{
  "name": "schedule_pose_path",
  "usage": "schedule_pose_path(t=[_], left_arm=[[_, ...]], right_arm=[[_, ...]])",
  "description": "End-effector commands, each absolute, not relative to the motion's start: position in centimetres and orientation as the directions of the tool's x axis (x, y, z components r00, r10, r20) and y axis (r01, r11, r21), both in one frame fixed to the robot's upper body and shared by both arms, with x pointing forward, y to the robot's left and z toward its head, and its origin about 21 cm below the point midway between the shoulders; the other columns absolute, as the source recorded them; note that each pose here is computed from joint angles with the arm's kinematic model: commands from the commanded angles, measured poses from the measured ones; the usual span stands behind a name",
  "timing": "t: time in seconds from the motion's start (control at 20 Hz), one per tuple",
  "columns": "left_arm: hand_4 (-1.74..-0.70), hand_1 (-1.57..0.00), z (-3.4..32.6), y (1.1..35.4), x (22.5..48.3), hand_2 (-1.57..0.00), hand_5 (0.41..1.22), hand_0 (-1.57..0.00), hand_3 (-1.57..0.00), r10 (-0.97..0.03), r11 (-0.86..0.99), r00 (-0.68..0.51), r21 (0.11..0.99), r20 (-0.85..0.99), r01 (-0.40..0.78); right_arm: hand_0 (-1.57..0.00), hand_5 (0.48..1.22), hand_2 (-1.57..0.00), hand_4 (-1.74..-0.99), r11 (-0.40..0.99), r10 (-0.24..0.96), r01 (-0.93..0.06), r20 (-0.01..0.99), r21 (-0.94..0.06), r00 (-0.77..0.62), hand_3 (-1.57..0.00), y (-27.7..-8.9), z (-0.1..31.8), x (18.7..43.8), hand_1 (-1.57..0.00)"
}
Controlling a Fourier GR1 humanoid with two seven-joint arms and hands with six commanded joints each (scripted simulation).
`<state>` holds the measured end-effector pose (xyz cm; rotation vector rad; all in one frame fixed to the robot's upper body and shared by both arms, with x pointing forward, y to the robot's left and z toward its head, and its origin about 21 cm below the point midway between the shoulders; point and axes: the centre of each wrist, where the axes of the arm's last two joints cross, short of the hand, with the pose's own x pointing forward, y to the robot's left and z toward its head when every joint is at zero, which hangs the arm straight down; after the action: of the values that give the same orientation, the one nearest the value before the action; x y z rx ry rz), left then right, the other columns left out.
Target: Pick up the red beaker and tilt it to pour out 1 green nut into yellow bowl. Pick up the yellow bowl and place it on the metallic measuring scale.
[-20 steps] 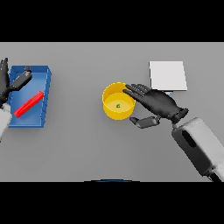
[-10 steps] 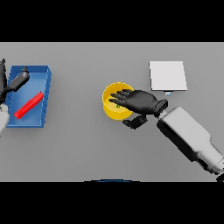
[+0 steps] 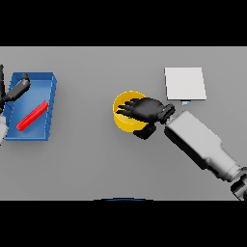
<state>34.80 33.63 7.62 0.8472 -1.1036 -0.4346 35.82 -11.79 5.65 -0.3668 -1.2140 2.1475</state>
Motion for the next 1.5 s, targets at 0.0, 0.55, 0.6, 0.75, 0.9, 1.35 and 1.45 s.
schedule_pose_path(t=[0.0,0.55,0.6,0.75,0.9,1.35,1.45], left_arm=[[-0.74,0.00,7.3,33.9,34.7,0.00,0.699,0.00,0.00,-0.686,0.620,0.417,0.779,0.596,-0.094],[-0.76,0.00,7.5,33.9,34.6,0.00,0.704,0.00,0.00,-0.687,0.618,0.410,0.779,0.600,-0.104],[-0.76,0.00,7.8,34.1,34.8,0.00,0.703,0.00,0.00,-0.685,0.616,0.415,0.780,0.599,-0.110],[-0.75,0.00,7.6,34.0,35.1,0.00,0.698,0.00,0.00,-0.689,0.616,0.416,0.782,0.594,-0.097],[-0.74,0.00,7.6,33.6,34.9,0.00,0.690,0.00,0.00,-0.696,0.610,0.407,0.786,0.591,-0.098],[-0.73,0.00,7.9,33.8,35.0,0.00,0.691,0.00,0.00,-0.706,0.602,0.402,0.793,0.583,-0.094],[-0.74,0.00,8.2,33.8,35.0,0.00,0.690,0.00,0.00,-0.707,0.604,0.394,0.791,0.587,-0.095]], right_arm=[[0.00,0.740,0.00,-1.265,-0.378,0.653,-0.397,0.063,-0.837,-0.755,0.00,-11.8,5.5,36.1,0.00],[-0.85,1.025,-0.81,-1.463,-0.384,0.679,-0.494,0.124,-0.780,-0.724,-0.40,-11.6,4.9,36.3,-0.84],[-0.99,1.064,-0.96,-1.514,-0.389,0.673,-0.498,0.129,-0.775,-0.728,-0.55,-11.6,5.0,36.3,-0.98],[-1.28,1.141,-1.18,-1.623,-0.394,0.682,-0.514,0.133,-0.762,-0.719,-1.01,-11.6,5.1,36.2,-1.27],[-1.42,1.180,-1.25,-1.681,-0.390,0.674,-0.507,0.137,-0.769,-0.726,-1.27,-12.0,5.1,36.1,-1.42],[-1.55,1.215,-1.37,-1.733,-0.361,0.686,-0.480,0.121,-0.800,-0.718,-1.31,-12.3,7.6,36.1,-1.55],[-1.56,1.217,-1.40,-1.736,-0.355,0.697,-0.471,0.106,-0.808,-0.709,-1.27,-12.6,8.9,36.5,-1.56]])
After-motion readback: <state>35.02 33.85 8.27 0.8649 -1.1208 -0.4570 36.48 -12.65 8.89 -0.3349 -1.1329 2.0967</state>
